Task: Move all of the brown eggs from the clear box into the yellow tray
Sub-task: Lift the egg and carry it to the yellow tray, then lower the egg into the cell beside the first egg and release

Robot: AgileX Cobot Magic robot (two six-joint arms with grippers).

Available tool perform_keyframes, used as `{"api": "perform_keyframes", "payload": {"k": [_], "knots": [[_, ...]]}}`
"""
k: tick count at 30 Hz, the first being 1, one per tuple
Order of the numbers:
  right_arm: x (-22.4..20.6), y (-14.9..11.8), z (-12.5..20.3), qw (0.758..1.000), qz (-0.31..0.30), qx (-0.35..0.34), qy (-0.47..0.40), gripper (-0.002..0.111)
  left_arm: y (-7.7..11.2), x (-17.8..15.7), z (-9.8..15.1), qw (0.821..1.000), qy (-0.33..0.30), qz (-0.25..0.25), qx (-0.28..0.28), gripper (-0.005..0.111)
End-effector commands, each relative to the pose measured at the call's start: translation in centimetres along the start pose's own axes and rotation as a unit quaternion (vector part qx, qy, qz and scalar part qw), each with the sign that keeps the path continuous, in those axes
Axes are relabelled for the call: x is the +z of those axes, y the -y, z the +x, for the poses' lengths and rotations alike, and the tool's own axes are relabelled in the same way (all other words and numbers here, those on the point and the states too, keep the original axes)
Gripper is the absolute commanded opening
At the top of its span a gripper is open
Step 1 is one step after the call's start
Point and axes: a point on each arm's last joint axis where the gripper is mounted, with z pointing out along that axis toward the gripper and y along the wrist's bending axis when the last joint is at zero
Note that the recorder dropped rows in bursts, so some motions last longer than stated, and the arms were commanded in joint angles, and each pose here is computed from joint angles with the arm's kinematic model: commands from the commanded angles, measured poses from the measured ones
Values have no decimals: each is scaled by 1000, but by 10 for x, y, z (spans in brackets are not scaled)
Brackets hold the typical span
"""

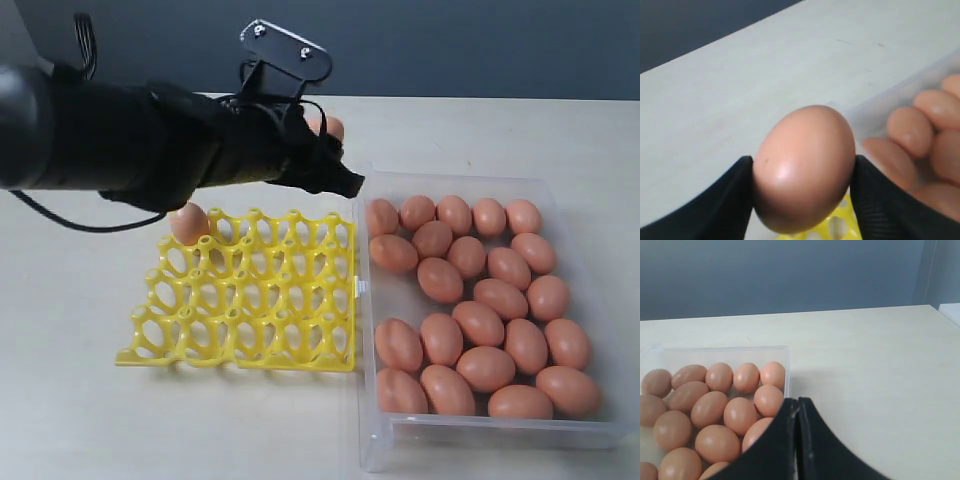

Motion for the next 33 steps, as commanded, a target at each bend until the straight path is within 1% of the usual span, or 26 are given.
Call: {"api": "perform_keyframes", "payload": {"k": [1, 3, 4, 6, 8, 10, 12, 16, 20, 26, 29, 30, 32, 33], "knots": [[0, 0, 0, 1000, 0, -3, 4, -1, -15, -8, 6, 982, 138, -56, -117, 0], [0, 0, 0, 1000, 0, -3, 4, -1, -13, -13, 10, 965, 207, -19, -163, 0], [0, 0, 0, 1000, 0, -3, 4, -1, -12, -15, 14, 959, 226, -1, -173, 0], [0, 0, 0, 1000, 0, -3, 4, -1, -11, -16, 24, 958, 235, 6, -166, 0], [0, 0, 0, 1000, 0, -3, 4, -1, -14, -14, 35, 958, 228, -10, -172, 0], [0, 0, 0, 1000, 0, -3, 4, -1, -24, -13, 48, 952, 236, -50, -188, 0], [0, 0, 0, 1000, 0, -3, 4, -1, -30, -12, 59, 947, 240, -78, -198, 0], [0, 0, 0, 1000, 0, -3, 4, -1, -35, -6, 76, 955, 215, -87, -187, 0], [0, 0, 0, 1000, 0, -3, 4, -1, -37, 1, 90, 958, 193, -98, -188, 0], [0, 0, 0, 1000, 0, -3, 4, -1, -36, 4, 96, 962, 171, -98, -189, 0], [0, 0, 0, 1000, 0, -3, 4, -1, -35, 6, 103, 967, 134, -94, -195, 0], [0, 0, 0, 1000, 0, -3, 4, -1, -35, 4, 110, 968, 123, -96, -196, 0], [0, 0, 0, 1000, 0, -3, 4, -1, -39, 0, 118, 964, 122, -112, -210, 0], [0, 0, 0, 1000, 0, -3, 4, -1, -39, -1, 121, 964, 116, -113, -211, 0]]}}
